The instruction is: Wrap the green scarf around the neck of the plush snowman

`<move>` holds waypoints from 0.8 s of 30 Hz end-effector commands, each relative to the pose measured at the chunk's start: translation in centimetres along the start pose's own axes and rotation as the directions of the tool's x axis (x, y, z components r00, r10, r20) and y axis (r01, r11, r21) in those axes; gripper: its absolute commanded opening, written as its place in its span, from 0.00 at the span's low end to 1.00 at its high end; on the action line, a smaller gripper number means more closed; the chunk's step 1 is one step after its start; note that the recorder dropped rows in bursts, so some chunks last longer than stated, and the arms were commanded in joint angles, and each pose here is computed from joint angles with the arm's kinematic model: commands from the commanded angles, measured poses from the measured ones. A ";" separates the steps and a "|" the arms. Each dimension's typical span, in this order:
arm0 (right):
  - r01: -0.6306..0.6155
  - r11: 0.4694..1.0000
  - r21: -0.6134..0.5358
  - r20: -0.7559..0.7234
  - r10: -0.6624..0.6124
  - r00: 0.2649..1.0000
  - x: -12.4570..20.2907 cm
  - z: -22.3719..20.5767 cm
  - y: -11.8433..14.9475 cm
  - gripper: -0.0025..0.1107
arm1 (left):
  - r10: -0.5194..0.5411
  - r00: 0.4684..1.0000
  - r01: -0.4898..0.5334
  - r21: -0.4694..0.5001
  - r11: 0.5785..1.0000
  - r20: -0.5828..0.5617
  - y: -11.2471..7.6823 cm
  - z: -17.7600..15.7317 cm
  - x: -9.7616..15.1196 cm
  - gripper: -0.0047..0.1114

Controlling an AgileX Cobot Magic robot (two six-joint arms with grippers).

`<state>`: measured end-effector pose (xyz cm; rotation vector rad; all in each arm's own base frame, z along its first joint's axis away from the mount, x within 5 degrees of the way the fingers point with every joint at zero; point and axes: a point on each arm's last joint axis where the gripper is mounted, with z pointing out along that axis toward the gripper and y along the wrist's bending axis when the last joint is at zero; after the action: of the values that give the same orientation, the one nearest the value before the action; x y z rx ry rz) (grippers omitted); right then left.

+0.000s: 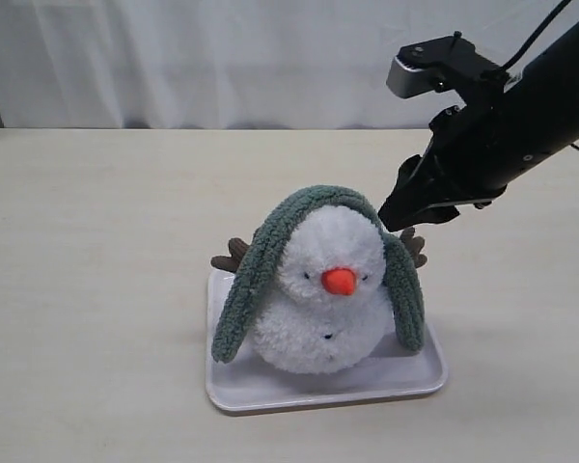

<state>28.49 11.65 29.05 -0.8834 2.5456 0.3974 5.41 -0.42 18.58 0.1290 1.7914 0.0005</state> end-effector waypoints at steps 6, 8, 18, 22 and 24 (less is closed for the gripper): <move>-0.001 0.999 -0.038 -0.138 -0.004 0.990 3.3 1.1 0.7 0.42 | 0.003 1.000 -0.003 0.006 1.000 0.009 0.0 0.0 0.0 0.04; 0.023 0.999 -0.035 -0.140 -0.028 0.990 4.0 1.9 0.6 0.42 | 0.003 1.000 -0.003 0.006 1.000 0.009 0.0 0.0 0.0 0.04; 0.087 0.992 0.088 -0.062 -0.081 0.995 6.7 5.1 -0.5 0.52 | 0.003 1.000 -0.003 0.006 1.000 0.009 0.0 0.0 0.0 0.04; 0.101 0.993 0.054 -0.026 -0.100 0.995 6.6 5.4 -0.2 0.55 | 0.003 1.000 -0.003 0.006 1.000 0.009 0.0 0.0 0.0 0.04; 0.101 0.992 0.070 -0.008 -0.101 0.995 6.4 5.6 -0.4 0.53 | 0.003 1.000 -0.003 0.006 1.000 0.009 0.0 0.0 0.0 0.04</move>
<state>25.39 10.05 21.13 -0.9847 2.5348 0.2820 5.41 -0.42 18.58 0.1290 1.7914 0.0005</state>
